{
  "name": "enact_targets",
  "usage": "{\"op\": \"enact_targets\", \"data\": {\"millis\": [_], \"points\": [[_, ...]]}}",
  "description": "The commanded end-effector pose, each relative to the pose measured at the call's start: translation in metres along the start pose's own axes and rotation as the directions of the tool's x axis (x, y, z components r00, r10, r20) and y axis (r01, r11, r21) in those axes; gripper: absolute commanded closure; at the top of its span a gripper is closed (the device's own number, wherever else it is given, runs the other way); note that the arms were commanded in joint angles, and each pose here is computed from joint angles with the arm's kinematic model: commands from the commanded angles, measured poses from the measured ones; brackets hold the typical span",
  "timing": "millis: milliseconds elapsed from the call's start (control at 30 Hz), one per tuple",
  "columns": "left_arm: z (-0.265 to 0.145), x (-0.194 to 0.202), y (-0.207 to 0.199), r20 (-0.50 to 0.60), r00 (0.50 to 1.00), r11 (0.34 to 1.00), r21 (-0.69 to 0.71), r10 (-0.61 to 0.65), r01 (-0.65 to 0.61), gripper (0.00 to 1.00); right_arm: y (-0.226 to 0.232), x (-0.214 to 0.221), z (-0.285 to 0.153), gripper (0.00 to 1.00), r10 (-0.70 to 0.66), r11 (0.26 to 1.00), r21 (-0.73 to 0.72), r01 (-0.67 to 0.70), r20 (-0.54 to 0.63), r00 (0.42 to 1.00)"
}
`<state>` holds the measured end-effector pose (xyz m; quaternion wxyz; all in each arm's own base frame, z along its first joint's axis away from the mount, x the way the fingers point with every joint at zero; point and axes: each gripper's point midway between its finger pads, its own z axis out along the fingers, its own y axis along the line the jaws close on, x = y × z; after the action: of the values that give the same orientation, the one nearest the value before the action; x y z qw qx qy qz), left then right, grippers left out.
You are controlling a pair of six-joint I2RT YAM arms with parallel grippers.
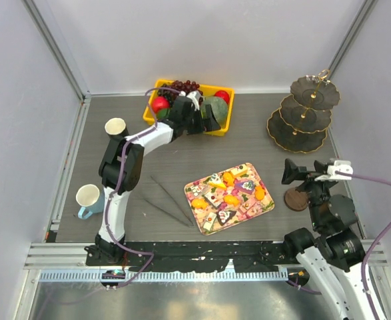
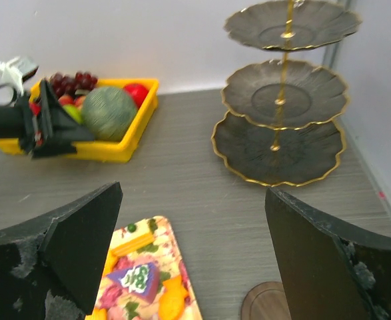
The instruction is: Serve the afternoon tea
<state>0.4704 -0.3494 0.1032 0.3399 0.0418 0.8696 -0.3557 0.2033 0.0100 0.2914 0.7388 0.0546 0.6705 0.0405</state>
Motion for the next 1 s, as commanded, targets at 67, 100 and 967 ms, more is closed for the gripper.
{"op": "enact_targets", "data": {"millis": [67, 100, 967], "points": [[-0.031, -0.075, -0.042, 0.165, 0.986, 0.991, 0.126, 0.032, -0.053, 0.01, 0.045, 0.025, 0.001, 0.05, 0.086, 0.983, -0.124, -0.133, -0.328, 0.941], [-0.044, -0.082, -0.055, 0.199, 0.979, 0.985, 0.161, 0.034, -0.067, 0.01, 0.048, 0.030, -0.005, 0.05, 0.073, 0.981, -0.141, -0.136, -0.384, 0.920], [-0.462, -0.035, 0.016, 0.379, 0.717, 0.701, -0.681, 0.585, -0.212, 0.01, 0.099, 0.230, -0.122, 0.05, -0.173, 0.977, -0.204, -0.060, -0.927, 0.333]]}}
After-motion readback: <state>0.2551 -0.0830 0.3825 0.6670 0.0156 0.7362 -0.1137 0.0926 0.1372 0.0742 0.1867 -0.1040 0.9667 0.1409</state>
